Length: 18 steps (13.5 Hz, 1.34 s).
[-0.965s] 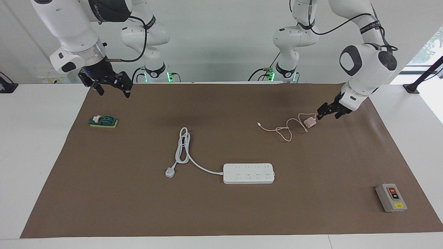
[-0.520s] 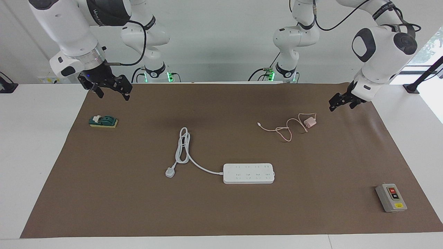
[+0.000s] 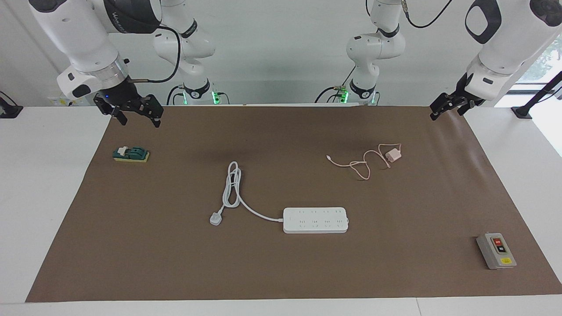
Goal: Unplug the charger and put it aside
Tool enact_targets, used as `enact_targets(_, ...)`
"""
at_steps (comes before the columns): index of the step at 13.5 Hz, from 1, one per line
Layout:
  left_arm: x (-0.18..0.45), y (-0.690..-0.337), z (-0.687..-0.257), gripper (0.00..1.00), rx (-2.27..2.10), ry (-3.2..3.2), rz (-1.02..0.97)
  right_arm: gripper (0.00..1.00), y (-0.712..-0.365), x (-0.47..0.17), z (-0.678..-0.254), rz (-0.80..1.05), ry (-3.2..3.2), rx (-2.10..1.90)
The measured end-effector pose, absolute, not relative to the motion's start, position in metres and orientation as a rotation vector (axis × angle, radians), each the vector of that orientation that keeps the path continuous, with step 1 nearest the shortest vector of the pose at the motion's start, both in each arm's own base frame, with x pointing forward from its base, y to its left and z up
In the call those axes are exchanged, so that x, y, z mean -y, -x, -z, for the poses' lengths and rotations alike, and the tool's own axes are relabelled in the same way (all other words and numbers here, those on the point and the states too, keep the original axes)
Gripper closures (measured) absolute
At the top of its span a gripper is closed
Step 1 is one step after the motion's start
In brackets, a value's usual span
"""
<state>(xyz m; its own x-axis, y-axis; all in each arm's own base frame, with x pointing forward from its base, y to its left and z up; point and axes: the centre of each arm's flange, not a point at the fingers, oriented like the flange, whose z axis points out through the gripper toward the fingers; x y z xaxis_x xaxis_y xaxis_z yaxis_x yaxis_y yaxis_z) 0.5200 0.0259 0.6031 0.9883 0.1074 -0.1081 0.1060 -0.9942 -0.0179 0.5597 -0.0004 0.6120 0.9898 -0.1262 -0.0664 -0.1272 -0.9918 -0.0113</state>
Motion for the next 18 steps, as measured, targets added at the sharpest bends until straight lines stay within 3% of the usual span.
enact_targets(18,0.027,-0.535,-0.614,0.0,-0.091,3.172,-0.122,0.0,-0.566,0.032,-0.607,-0.067,3.121,-0.123)
